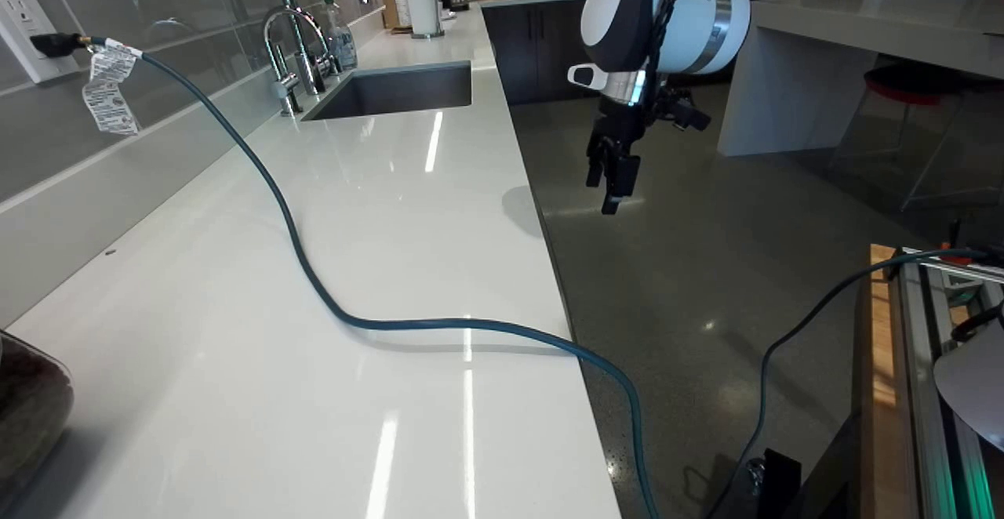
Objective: Press the button on the object
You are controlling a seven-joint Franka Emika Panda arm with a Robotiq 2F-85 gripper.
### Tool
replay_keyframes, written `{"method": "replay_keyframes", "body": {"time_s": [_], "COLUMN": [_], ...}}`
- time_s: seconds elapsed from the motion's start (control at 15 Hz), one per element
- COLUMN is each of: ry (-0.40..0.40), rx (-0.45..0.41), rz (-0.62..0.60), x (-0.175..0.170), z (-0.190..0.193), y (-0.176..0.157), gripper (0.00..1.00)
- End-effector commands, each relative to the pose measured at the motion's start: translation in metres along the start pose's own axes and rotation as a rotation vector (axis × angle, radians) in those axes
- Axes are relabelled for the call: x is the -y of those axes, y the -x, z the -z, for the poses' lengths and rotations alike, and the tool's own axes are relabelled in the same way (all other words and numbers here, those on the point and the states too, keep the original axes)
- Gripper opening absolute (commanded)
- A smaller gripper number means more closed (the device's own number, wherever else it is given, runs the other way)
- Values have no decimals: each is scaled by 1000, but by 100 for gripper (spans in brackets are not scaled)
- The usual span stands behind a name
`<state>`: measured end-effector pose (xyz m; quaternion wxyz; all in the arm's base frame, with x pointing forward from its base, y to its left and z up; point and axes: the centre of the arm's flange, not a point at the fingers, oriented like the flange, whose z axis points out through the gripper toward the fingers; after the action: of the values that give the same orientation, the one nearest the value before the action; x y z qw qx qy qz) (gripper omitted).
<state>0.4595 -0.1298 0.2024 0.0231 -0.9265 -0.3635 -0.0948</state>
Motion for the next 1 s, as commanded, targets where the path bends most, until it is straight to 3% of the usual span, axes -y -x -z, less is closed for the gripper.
{"method": "replay_keyframes", "body": {"time_s": [0.0,0.13,0.27,0.67,0.8,0.93], "ry": [1,-3,-6,-4,-5,-7], "rx": [-60,-81,-100,-146,-159,-169], "rz": [23,28,33,41,44,49], "x": [-8,-12,-16,-27,-30,-32], "z": [-20,-24,-29,-39,-42,-47], "y": [9,9,9,8,6,4], "gripper": [98,83,60,15,1,0]}}
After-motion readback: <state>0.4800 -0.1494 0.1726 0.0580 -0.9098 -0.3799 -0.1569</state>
